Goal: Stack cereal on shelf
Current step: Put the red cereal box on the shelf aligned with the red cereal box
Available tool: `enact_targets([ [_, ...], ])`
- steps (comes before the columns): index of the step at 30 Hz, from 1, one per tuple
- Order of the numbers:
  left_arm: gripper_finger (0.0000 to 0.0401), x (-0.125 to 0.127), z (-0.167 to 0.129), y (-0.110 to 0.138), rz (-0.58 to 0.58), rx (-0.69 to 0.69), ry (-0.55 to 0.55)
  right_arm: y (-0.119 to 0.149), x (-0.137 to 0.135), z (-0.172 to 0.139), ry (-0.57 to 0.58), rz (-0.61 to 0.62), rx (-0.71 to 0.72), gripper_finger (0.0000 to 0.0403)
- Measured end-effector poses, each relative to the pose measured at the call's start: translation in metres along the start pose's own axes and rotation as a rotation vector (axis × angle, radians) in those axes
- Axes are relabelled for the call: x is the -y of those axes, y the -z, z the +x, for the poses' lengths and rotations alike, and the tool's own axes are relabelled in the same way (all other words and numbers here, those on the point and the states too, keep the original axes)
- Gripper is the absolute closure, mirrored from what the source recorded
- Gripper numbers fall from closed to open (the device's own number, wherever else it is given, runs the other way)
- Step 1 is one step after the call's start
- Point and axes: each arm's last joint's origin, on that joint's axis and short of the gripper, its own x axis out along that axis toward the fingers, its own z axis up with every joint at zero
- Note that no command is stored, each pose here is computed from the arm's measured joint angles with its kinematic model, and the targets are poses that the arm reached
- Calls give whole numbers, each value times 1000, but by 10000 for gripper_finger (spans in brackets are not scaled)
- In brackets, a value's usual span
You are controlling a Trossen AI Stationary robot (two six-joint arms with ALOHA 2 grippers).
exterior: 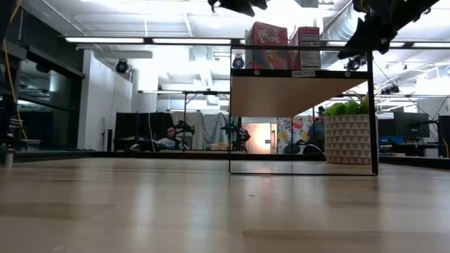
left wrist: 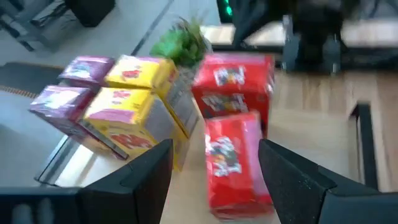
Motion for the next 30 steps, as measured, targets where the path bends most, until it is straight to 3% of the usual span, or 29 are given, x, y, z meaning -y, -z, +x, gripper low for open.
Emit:
enact_targets([
  [7, 212, 15, -22, -3, -88, 31, -10, 0, -1, 3, 29, -12, -8, 402],
  [11, 287, 40, -28, 4, -52, 45, -54, 1, 4, -5, 78, -8, 21, 402],
  [14, 365, 59, -24, 22, -18, 18, -107, 6, 9, -14, 71, -13, 18, 402],
  [16, 391, 69, -21, 33, -21, 12, -131, 11, 12, -22, 72, -14, 14, 402],
  [20, 392, 85, -13, 50, -54, 39, -95, 19, 20, -39, 65, 7, 41, 402],
  [26, 400, 95, 8, 65, -136, 164, 73, 28, 30, -62, 39, 77, 143, 402],
  [30, 401, 85, 26, 82, -208, 180, 39, 30, 33, -68, 23, 92, 174, 402],
])
